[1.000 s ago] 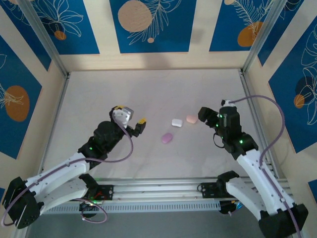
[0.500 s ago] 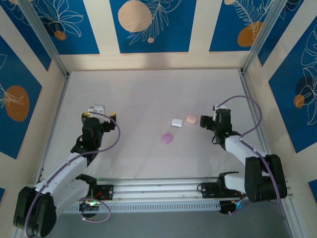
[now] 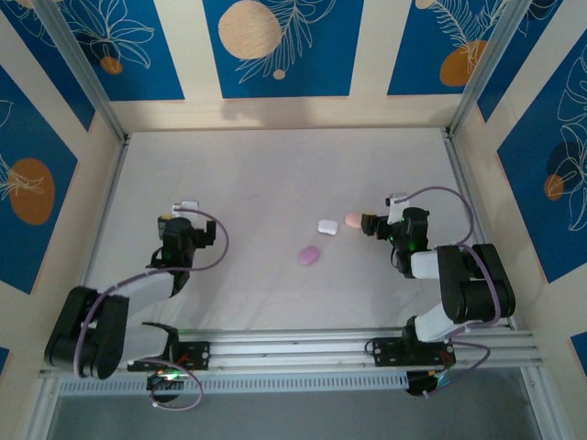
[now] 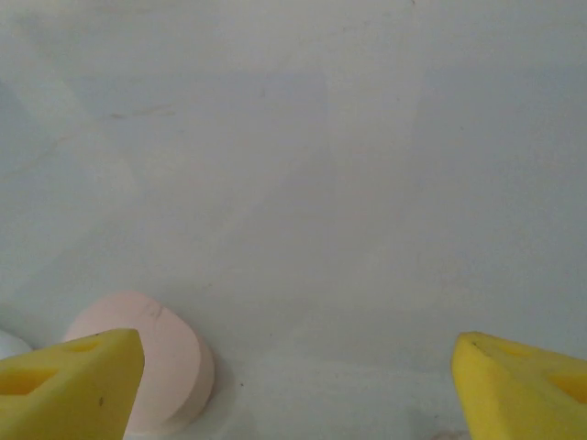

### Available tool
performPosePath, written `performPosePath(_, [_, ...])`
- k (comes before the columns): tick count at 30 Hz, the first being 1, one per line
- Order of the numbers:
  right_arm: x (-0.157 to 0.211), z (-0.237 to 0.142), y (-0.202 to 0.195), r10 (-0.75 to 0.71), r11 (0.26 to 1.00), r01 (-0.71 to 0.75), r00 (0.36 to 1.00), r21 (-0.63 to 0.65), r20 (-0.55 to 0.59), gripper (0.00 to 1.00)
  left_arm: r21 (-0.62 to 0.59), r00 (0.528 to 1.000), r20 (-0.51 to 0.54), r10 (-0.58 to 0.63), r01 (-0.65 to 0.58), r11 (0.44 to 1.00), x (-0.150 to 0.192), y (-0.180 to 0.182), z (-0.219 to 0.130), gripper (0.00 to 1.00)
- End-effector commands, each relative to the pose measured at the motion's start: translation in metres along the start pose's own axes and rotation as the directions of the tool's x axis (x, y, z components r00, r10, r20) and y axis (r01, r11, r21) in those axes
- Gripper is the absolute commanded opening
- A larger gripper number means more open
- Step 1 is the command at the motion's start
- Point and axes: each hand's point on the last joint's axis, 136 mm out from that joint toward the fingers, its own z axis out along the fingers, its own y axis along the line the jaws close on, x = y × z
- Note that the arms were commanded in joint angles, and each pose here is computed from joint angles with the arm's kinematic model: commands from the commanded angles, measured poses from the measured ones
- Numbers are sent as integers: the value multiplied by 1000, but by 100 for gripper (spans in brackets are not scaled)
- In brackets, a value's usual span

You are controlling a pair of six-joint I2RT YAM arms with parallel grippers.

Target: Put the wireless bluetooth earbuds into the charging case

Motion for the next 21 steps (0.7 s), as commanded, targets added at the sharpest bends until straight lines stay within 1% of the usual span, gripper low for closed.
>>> performPosePath(1, [-33,2,-19,40,996,-48,995,81,97,99,33,989,145,0,-5,999,-30,-4,5,100])
performPosePath(3, [-34,1,-22,33,992,-46,993,115,112,99,35,989,146,36,-42,999,-32,-6,11,100])
performPosePath(5, [-35,1,-24,31,990,-47,993,134,118,99,61,984,169,48,-59,996,-32,-9,15,100])
performPosePath(7, [-35,0,-26,34,986,-53,992,156,123,99,54,977,211,30,-42,998,-28,-6,20,100])
performPosePath(9, [-35,0,-26,32,986,-51,992,160,123,99,37,977,213,-21,13,999,-14,3,21,100])
performPosePath(10, [-35,0,-26,36,987,-54,992,154,119,99,30,973,231,-22,15,999,-15,5,22,100])
performPosePath(11, [-35,-1,-26,34,987,-53,992,155,122,99,25,975,221,-24,19,1000,-12,6,23,100])
performPosePath(13, [-35,0,-26,34,987,-53,992,153,120,99,24,985,170,-41,37,999,-9,8,29,100])
performPosePath(14, [-35,0,-26,34,987,-52,992,153,120,99,-12,988,144,-47,50,999,-9,15,35,100])
performPosePath(15, [-35,0,-26,33,987,-52,992,155,121,99,-37,994,84,-67,70,997,-5,20,44,100])
performPosePath(17, [-35,0,-26,33,987,-52,992,154,121,99,-20,990,100,-102,105,994,-8,26,44,100])
performPosePath(21, [-35,0,-26,33,987,-52,992,154,120,99,-20,990,98,-98,101,995,-7,26,44,100])
